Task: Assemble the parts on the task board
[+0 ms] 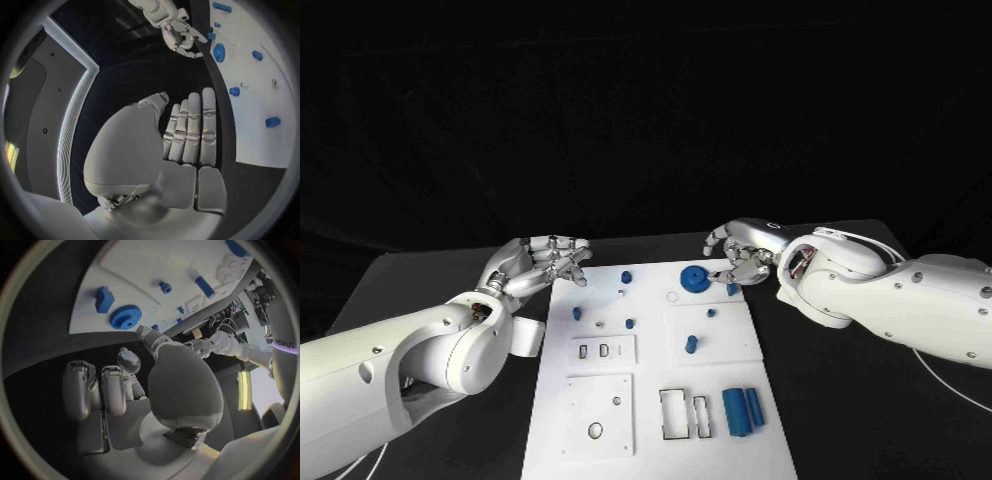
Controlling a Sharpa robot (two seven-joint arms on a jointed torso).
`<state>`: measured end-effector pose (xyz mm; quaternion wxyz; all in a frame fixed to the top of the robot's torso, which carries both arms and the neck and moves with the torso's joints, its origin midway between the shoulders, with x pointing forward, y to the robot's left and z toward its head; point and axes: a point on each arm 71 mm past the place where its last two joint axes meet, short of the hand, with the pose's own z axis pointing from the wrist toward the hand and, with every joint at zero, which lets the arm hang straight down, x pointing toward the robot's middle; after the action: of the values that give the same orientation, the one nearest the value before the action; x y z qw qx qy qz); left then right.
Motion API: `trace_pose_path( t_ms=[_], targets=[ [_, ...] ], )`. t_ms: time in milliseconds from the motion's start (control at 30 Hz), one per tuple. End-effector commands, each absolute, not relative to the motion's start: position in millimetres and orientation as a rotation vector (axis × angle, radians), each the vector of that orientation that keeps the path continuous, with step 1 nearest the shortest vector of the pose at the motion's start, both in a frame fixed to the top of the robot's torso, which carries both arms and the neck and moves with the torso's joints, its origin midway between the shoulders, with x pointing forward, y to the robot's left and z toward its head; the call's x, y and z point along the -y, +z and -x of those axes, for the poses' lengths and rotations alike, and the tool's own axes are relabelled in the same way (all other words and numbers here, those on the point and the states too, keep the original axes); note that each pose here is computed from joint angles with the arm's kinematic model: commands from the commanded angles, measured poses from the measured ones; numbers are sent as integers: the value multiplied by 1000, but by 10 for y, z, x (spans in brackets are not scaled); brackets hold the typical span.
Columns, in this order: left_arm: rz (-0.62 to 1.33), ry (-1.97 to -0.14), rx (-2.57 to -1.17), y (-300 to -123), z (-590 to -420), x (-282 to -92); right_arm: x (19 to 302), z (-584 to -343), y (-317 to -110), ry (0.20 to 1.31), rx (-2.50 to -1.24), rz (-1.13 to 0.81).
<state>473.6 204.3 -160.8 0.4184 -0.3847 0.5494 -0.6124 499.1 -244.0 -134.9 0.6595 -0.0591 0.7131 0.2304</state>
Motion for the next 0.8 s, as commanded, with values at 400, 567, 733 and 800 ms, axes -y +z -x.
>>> trace_pose_path(
  t_ms=[400,567,733,800],
  targets=[
    [955,-1582,-1382,-1589,-4728,-1983,2434,-5034,-1440,470,-1667,128],
    [954,-1583,-1382,-1590,-4730,-1980,2360,-5033,-1458,478,-1649,139],
    [955,-1581,-1381,-1590,-4731,-1988,2301,-5042,-1478,483,-1648,146],
    [955,-1581,-1381,-1590,-4731,-1989,2283,-5049,-1494,483,-1651,147]
  ],
)
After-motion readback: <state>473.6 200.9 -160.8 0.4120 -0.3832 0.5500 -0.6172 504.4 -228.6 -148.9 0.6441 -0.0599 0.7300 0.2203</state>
